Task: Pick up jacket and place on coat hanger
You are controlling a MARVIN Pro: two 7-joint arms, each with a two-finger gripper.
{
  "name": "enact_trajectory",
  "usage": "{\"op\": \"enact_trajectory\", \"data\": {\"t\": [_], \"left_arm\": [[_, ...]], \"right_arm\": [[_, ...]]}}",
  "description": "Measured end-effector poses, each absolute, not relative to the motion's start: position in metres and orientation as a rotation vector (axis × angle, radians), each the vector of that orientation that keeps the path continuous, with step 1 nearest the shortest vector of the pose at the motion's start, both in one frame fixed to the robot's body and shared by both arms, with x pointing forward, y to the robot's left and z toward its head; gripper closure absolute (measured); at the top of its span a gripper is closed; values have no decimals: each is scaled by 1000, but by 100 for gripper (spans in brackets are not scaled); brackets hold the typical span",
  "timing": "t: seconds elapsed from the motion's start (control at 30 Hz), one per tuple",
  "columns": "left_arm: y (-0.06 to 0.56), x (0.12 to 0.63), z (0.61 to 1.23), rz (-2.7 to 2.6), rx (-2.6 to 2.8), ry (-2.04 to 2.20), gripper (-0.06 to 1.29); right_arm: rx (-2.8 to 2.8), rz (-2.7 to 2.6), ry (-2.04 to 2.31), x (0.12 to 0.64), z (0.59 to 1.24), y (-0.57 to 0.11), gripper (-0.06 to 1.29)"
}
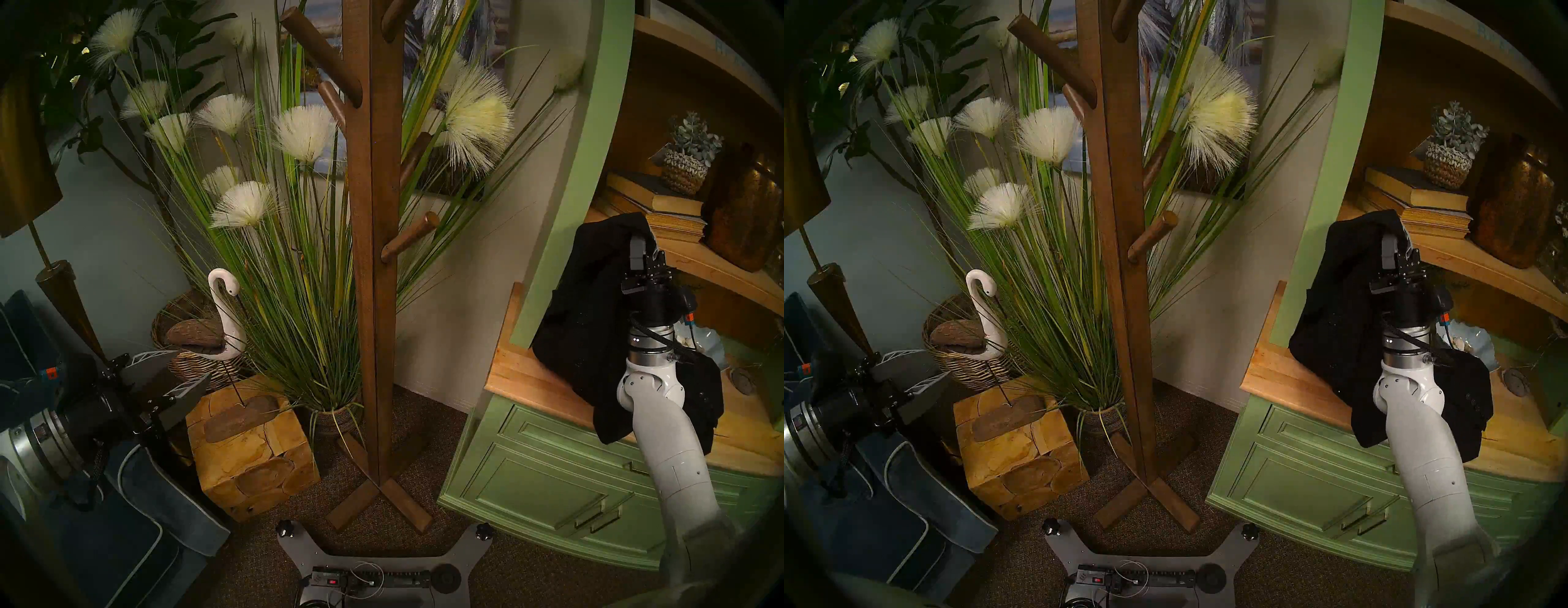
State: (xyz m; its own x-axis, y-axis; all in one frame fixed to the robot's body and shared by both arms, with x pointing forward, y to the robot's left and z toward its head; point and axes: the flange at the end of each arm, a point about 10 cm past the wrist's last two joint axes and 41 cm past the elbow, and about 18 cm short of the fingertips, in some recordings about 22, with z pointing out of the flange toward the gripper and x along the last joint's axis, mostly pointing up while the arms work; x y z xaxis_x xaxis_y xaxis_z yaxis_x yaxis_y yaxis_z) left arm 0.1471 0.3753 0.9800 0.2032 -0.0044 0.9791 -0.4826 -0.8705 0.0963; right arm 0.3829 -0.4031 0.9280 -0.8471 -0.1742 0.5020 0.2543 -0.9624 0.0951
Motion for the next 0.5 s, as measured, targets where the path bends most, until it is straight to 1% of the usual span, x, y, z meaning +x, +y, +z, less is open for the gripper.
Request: {"op": "enact_trajectory", "data": {"t": [0.5], "left_arm": [[375,147,980,1710,2103,-455,-3]], "right_arm": [[-487,-2730,-172,386,966,-346,127]]}}
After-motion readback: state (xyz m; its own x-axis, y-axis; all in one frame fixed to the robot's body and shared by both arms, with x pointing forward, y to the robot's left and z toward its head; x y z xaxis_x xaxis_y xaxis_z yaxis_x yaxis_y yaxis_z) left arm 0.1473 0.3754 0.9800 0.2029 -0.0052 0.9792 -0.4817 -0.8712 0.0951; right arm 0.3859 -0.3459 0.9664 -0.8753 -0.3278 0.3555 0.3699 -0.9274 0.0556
